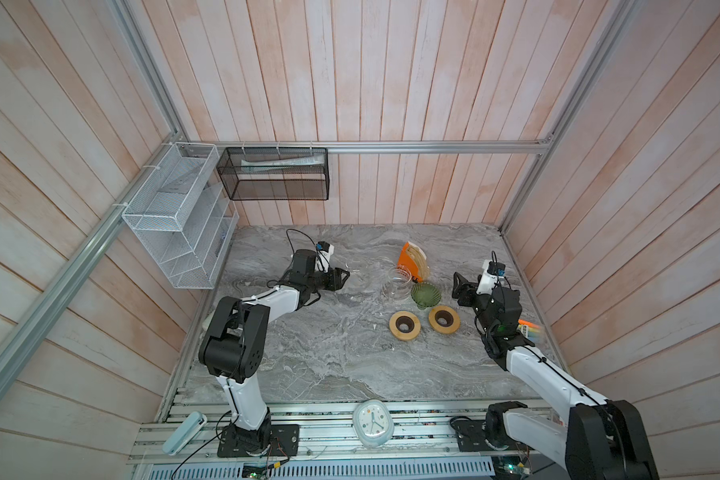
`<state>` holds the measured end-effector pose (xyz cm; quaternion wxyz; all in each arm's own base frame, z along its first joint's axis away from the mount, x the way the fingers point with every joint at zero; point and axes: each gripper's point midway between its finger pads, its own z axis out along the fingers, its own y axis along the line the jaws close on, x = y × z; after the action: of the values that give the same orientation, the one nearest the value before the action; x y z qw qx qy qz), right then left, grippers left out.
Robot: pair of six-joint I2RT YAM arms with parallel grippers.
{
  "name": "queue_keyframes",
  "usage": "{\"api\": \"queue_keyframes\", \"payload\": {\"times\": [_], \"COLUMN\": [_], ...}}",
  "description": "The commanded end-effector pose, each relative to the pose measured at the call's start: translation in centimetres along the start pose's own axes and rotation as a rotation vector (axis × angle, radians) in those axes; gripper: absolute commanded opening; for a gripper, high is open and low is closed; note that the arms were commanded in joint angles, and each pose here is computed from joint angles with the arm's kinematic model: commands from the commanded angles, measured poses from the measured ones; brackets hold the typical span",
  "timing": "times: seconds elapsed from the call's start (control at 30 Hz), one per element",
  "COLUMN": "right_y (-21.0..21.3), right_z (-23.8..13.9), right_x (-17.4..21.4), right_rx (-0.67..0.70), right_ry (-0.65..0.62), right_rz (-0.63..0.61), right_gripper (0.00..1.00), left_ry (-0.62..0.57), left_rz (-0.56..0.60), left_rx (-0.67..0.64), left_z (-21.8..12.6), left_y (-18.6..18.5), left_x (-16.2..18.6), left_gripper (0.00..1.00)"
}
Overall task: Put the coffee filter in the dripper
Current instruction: 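Reach the left gripper forward to the clear glass server's handle, then close the left gripper on the glass server's handle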
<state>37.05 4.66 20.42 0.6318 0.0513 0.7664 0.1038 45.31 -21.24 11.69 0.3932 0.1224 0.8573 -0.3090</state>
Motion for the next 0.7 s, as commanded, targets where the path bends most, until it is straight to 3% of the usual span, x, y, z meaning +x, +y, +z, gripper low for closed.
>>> {"api": "queue_keyframes", "payload": {"times": [0.0, 0.13, 0.67], "right_y": [0.0, 0.1, 0.2], "right_z": [-0.3, -0.5, -0.6], "right_x": [-0.8, -1.0, -1.1], "right_rx": [0.01, 0.008, 0.002], "right_ry": [-0.015, -0.024, -0.026], "right_rz": [0.003, 0.005, 0.011], "right_gripper": [0.78, 0.77, 0.78], "left_ry": [0.017, 0.044, 0.073], "left_rz": [0.027, 0.05, 0.186], "left_rx": [0.018, -0.026, -0.294], "left_z": [-0.6, -0.4, 0.3], "left_y": [-1.3, -1.1, 0.4], "left_x": [0.4, 1.1, 1.0], "left_gripper": [0.56, 0.48, 0.41]}}
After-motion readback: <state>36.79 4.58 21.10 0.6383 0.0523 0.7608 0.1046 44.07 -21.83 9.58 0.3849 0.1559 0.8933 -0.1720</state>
